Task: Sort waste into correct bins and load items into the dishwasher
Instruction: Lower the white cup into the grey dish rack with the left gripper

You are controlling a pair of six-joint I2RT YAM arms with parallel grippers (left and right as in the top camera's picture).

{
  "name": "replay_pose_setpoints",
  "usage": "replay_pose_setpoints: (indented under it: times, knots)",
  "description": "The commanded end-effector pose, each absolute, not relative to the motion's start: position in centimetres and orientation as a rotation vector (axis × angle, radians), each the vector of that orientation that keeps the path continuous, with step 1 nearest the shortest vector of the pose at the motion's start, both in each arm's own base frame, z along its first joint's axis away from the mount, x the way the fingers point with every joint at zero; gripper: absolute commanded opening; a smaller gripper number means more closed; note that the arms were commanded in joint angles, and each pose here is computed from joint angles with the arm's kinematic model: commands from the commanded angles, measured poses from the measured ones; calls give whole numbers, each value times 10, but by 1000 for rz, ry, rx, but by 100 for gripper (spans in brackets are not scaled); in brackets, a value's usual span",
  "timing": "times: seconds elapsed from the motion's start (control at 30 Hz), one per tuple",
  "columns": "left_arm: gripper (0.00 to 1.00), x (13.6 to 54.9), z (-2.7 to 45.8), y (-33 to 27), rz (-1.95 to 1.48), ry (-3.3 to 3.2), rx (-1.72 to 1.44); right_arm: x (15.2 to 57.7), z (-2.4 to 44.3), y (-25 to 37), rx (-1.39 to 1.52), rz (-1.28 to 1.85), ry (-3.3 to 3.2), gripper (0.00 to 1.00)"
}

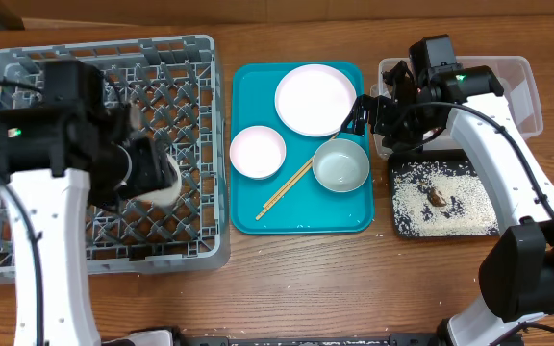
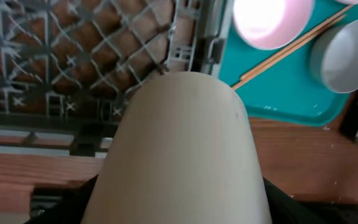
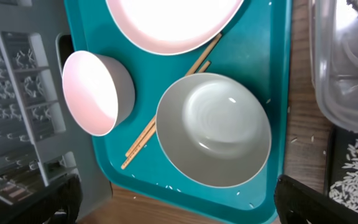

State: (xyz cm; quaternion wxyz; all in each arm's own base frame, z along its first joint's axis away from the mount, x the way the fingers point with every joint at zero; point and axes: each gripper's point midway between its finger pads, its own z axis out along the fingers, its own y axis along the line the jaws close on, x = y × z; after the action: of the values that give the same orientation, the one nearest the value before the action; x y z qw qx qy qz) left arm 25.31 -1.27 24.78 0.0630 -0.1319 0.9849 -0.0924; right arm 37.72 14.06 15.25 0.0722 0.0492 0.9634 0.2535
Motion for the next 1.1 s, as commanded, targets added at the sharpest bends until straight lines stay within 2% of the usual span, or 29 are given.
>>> replay_pose_setpoints:
  times: [0.0, 0.17, 0.4, 0.77, 0.87, 1.0, 1.07]
  knots:
    - [34, 246, 220, -15, -252, 3048, -459, 384, 159, 139, 127, 726, 2869, 100]
    - [32, 230, 188, -25, -188, 3151, -460, 386, 159, 138, 126, 717, 2863, 100]
    - [34, 222, 145, -17, 56, 3186, -496, 386, 159, 138, 126, 717, 2863, 100]
    - [36, 240, 105, -27, -22, 3119, -474, 386, 159, 138, 127, 717, 2864, 100]
    - [45, 242, 101, -28, -24, 3114, -464, 386, 159, 138, 127, 717, 2864, 100]
    - [74, 240, 97, -29, -22, 3119, -461, 386, 159, 138, 127, 717, 2864, 100]
    - [82, 240, 97, -29, -26, 3120, -462, 386, 159, 138, 127, 717, 2864, 100]
